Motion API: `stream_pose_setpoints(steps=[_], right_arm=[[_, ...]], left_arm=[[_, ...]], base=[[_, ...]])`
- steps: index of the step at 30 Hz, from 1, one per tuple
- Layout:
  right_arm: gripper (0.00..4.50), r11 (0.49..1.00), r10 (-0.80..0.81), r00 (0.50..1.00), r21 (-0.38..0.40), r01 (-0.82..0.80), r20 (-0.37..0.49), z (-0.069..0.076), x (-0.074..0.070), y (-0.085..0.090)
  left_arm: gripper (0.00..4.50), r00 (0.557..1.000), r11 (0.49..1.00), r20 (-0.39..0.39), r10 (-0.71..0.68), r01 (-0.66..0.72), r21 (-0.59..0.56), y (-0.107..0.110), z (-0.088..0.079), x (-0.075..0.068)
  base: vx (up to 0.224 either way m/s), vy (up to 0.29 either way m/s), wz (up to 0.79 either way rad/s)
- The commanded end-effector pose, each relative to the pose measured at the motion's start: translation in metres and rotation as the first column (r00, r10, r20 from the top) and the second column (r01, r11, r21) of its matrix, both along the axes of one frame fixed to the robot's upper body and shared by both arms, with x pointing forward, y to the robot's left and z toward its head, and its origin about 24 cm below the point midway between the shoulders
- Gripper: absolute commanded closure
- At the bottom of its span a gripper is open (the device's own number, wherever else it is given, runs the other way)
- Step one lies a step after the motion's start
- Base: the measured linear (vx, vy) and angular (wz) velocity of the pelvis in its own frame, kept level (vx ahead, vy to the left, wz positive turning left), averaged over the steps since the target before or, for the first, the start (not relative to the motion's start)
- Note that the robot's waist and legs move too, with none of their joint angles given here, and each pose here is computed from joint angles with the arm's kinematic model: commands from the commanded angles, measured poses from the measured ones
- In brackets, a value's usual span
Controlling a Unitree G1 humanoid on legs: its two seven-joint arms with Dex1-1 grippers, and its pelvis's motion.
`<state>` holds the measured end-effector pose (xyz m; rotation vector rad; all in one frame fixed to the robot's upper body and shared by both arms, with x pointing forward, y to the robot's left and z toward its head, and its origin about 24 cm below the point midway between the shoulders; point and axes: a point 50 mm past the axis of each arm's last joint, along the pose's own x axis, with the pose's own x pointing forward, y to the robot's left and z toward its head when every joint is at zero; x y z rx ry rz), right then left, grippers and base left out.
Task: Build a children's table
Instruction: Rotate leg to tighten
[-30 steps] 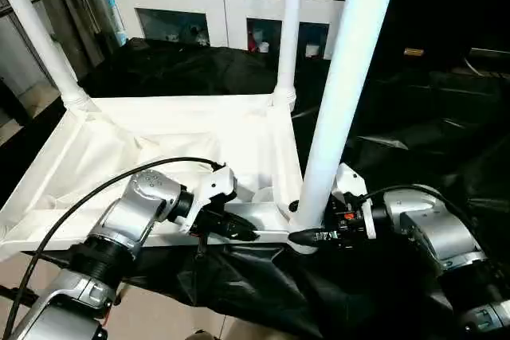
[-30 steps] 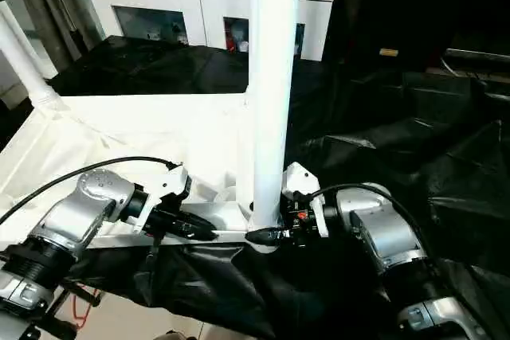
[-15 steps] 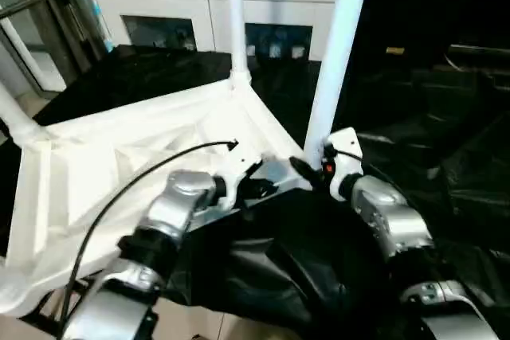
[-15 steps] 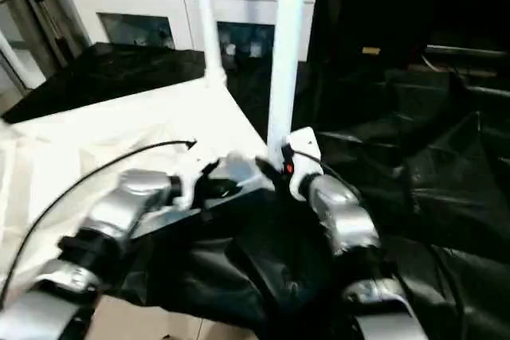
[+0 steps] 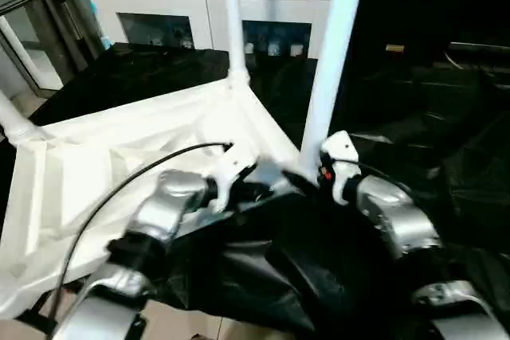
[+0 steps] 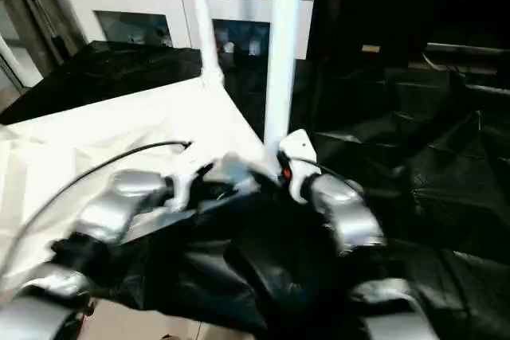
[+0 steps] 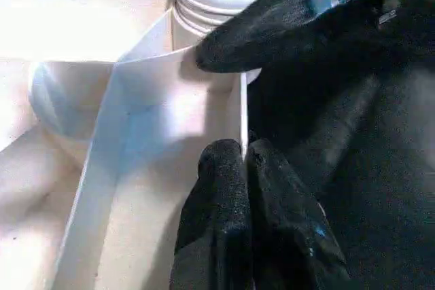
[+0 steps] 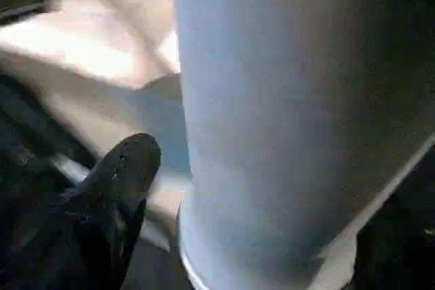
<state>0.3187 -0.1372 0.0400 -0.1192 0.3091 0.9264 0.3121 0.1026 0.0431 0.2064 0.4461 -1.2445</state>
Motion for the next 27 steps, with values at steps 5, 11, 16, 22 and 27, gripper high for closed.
stream_pose_setpoints(steps=[5,11,16,22,27], right_arm=[[0.54,0.929,0.369,0.926,0.013,-0.370,-0.084,0.002,-0.026,0.012],[0.68,0.874,0.484,0.862,0.036,-0.484,-0.150,0.004,-0.039,-0.003],[1.15,0.851,0.523,0.835,0.052,-0.523,-0.170,0.005,-0.043,-0.003],[1.59,0.822,0.567,0.801,0.063,-0.567,-0.190,0.005,-0.048,0.002],[1.82,0.830,0.556,0.810,0.062,-0.555,-0.188,0.003,-0.050,0.005]], left_arm=[[4.50,0.969,0.967,0.040,-0.245,0.248,-0.059,-0.014,0.018,-0.009],[4.50,0.932,0.931,-0.005,-0.363,0.363,-0.051,-0.004,0.022,-0.015],[4.50,0.915,0.914,-0.035,-0.403,0.401,-0.058,-0.001,0.023,-0.018],[4.50,0.892,0.895,-0.080,-0.445,0.441,-0.065,0.002,0.022,-0.024],[4.50,0.905,0.906,-0.057,-0.422,0.419,-0.058,0.001,0.022,-0.022]], base=[[0.000,0.000,0.00],[0.000,0.000,0.00],[0.000,0.000,0.00],[0.000,0.000,0.00],[0.000,0.000,0.00]])
